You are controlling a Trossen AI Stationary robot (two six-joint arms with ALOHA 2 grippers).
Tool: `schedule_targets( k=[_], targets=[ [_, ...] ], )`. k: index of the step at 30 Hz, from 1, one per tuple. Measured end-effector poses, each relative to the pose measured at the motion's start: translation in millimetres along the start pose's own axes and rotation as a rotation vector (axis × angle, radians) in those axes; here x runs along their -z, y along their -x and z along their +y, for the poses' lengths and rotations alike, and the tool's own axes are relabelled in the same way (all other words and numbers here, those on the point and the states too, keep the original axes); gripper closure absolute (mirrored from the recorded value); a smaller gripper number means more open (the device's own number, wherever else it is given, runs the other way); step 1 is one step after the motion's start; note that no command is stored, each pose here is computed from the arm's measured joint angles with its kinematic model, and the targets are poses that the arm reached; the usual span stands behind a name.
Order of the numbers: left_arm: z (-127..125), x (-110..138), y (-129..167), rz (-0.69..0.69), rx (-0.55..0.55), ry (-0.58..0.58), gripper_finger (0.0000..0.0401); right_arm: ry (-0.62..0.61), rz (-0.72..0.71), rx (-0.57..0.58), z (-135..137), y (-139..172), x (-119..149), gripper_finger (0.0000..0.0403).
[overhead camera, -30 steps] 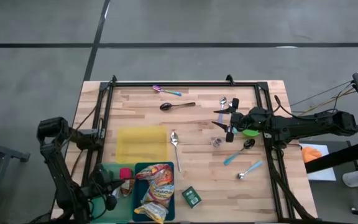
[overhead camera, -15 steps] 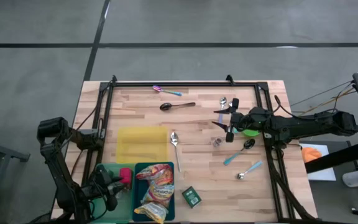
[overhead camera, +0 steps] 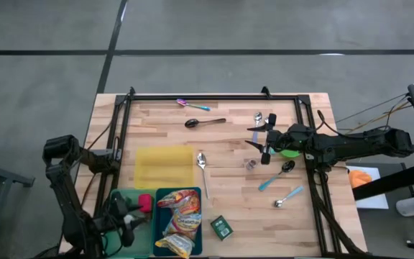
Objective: Pick & Place Food Item
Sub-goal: Put the orange spice pack into the green bin, then put the brown spice bottle into the green bin
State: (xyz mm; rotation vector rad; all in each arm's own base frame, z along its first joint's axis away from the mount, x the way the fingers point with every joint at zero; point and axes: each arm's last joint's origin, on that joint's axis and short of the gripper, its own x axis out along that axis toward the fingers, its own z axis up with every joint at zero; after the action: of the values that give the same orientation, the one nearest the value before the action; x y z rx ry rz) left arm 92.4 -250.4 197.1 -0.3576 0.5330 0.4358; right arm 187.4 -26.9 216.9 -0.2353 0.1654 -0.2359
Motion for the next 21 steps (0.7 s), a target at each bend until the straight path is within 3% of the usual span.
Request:
schedule_targets(
  k=[9,21],
  targets=[
    [-26,-38,7,-0.002,-0.021,-0.077,0.0173,0.000,0.000,0.000,0,0,0,0.0188],
    [-48,-99,-16,-0.006,-0.118,-0.112,0.0172,0.000,0.000,0.000,0,0,0,0.0188]
  ],
)
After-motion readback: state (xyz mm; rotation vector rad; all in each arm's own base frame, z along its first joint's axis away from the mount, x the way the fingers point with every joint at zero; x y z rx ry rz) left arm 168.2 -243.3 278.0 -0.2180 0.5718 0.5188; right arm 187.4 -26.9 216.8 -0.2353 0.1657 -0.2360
